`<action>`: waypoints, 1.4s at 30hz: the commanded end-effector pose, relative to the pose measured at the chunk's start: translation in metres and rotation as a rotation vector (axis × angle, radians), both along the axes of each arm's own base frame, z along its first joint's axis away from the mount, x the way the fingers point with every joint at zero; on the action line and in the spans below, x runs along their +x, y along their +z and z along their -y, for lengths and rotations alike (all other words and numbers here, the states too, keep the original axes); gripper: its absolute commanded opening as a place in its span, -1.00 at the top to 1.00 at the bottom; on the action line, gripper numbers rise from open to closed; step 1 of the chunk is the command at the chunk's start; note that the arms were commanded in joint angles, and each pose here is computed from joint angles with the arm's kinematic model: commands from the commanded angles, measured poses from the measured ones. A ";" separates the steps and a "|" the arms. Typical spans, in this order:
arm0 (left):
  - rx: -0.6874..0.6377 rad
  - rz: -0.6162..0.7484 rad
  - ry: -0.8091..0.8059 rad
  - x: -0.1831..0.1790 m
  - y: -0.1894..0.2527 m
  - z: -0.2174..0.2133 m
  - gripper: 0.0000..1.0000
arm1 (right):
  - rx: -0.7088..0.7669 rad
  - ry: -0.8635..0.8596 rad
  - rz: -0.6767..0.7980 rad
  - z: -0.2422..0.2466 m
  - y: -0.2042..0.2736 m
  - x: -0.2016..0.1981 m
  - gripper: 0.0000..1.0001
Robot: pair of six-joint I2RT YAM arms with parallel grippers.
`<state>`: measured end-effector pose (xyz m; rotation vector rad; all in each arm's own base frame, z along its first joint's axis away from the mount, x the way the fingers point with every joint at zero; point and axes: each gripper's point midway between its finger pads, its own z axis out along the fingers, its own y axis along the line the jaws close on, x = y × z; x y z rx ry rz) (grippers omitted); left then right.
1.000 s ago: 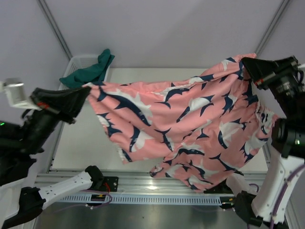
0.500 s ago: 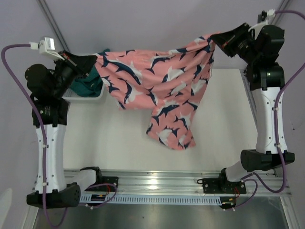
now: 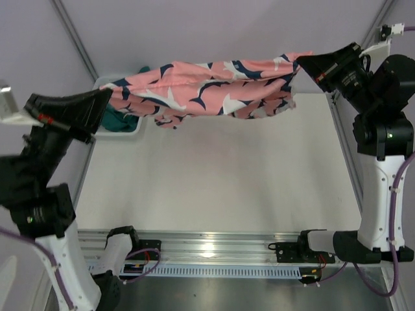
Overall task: Fold and stack the shorts
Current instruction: Flatten the shorts out
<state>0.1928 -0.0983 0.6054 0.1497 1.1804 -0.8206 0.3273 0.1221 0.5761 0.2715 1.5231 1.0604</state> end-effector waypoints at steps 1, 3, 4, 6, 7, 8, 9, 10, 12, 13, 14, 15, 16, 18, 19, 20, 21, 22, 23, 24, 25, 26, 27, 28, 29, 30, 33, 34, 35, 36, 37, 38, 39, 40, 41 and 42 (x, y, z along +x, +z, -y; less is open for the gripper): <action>0.052 0.116 -0.012 -0.066 0.023 0.016 1.00 | 0.019 0.031 0.054 -0.003 0.014 -0.054 1.00; 0.049 0.117 -0.008 -0.081 0.023 0.019 1.00 | 0.031 0.043 0.076 -0.003 0.020 -0.084 1.00; 0.053 0.138 -0.002 -0.097 0.027 0.022 1.00 | 0.032 0.047 0.071 -0.003 0.020 -0.092 1.00; 0.053 0.163 0.006 -0.113 0.033 0.024 1.00 | 0.039 0.050 0.109 -0.001 0.030 -0.118 1.00; 0.053 0.173 0.006 -0.120 0.036 0.026 1.00 | 0.042 0.051 0.116 -0.001 0.033 -0.125 1.00; 0.051 0.175 0.006 -0.123 0.038 0.026 1.00 | 0.042 0.054 0.126 -0.001 0.036 -0.130 1.00; 0.050 0.182 0.005 -0.126 0.041 0.027 1.00 | 0.045 0.056 0.145 0.000 0.043 -0.137 1.00; 0.048 0.174 0.003 -0.123 0.042 0.027 1.00 | 0.039 0.055 0.138 -0.001 0.043 -0.132 1.00; 0.042 0.146 -0.005 -0.109 0.044 0.024 1.00 | 0.027 0.050 0.111 0.000 0.040 -0.125 1.00; 0.039 0.138 -0.005 -0.103 0.044 0.023 1.00 | 0.021 0.049 0.087 -0.002 0.035 -0.112 1.00; 0.022 0.102 -0.013 -0.083 0.037 0.019 1.00 | 0.019 0.047 0.074 -0.002 0.031 -0.106 1.00; 0.016 0.089 -0.017 -0.076 0.035 0.018 1.00 | 0.016 0.043 0.048 -0.003 0.022 -0.094 1.00; 0.013 0.082 -0.016 -0.067 0.033 0.016 1.00 | 0.018 0.042 0.040 -0.003 0.018 -0.084 1.00; -0.006 0.009 -0.010 -0.034 0.017 0.008 1.00 | 0.015 0.043 0.010 -0.005 0.008 -0.066 1.00; -0.011 -0.004 -0.002 -0.020 0.012 0.004 1.00 | 0.013 0.048 -0.004 -0.007 0.002 -0.055 1.00; -0.016 -0.018 0.000 -0.011 0.007 0.001 1.00 | 0.012 0.052 -0.038 -0.009 -0.009 -0.039 1.00; -0.028 -0.053 0.003 0.006 -0.002 -0.003 1.00 | 0.011 0.054 -0.049 -0.011 -0.014 -0.029 1.00; -0.041 -0.083 0.005 0.020 -0.011 -0.006 1.00 | 0.012 0.060 -0.041 -0.012 -0.014 -0.020 1.00; -0.044 -0.076 0.004 0.028 -0.012 -0.008 1.00 | 0.014 0.060 -0.078 -0.014 -0.028 -0.002 1.00; -0.061 -0.133 0.001 0.051 -0.031 -0.013 1.00 | 0.018 0.057 -0.089 -0.013 -0.033 0.008 1.00; -0.076 -0.146 0.001 0.060 -0.034 -0.015 1.00 | 0.023 0.070 -0.070 -0.015 -0.032 0.017 1.00; -0.080 -0.147 0.001 0.070 -0.037 -0.017 1.00 | 0.044 0.075 -0.121 -0.017 -0.049 0.038 1.00; -0.091 -0.177 0.001 0.083 -0.049 -0.020 1.00 | 0.057 0.073 -0.130 -0.015 -0.053 0.049 1.00; -0.110 -0.221 0.006 0.100 -0.064 -0.025 1.00 | 0.069 0.092 -0.108 -0.018 -0.052 0.058 1.00; -0.114 -0.216 0.010 0.107 -0.067 -0.027 1.00 | 0.081 0.098 -0.147 -0.020 -0.068 0.078 1.00; -0.125 -0.240 0.015 0.116 -0.078 -0.030 1.00 | 0.100 0.107 -0.138 -0.022 -0.067 0.087 1.00; -0.129 -0.268 0.038 0.128 -0.092 -0.035 1.00 | 0.110 0.125 -0.157 -0.028 -0.078 0.111 1.00; -0.118 -0.256 0.050 0.129 -0.090 -0.037 1.00 | 0.110 0.129 -0.155 -0.030 -0.079 0.115 1.00; -0.116 -0.253 0.061 0.132 -0.090 -0.039 1.00 | 0.111 0.130 -0.156 -0.031 -0.080 0.119 1.00; -0.109 -0.256 0.068 0.133 -0.091 -0.040 1.00 | 0.114 0.141 -0.155 -0.033 -0.081 0.125 1.00; -0.108 -0.257 0.072 0.134 -0.091 -0.041 1.00 | 0.117 0.150 -0.153 -0.034 -0.080 0.127 1.00; -0.103 -0.241 0.079 0.133 -0.084 -0.042 1.00 | 0.120 0.155 -0.151 -0.035 -0.080 0.129 1.00; -0.099 -0.241 0.083 0.133 -0.083 -0.042 1.00 | 0.121 0.172 -0.131 -0.037 -0.076 0.130 1.00; -0.096 -0.228 0.084 0.132 -0.076 -0.042 1.00 | 0.121 0.176 -0.121 -0.037 -0.073 0.131 1.00; -0.093 -0.221 0.090 0.133 -0.070 -0.044 1.00 | 0.120 0.178 -0.112 -0.038 -0.070 0.131 1.00; -0.083 -0.205 0.091 0.131 -0.061 -0.044 1.00 | 0.117 0.179 -0.106 -0.037 -0.067 0.132 1.00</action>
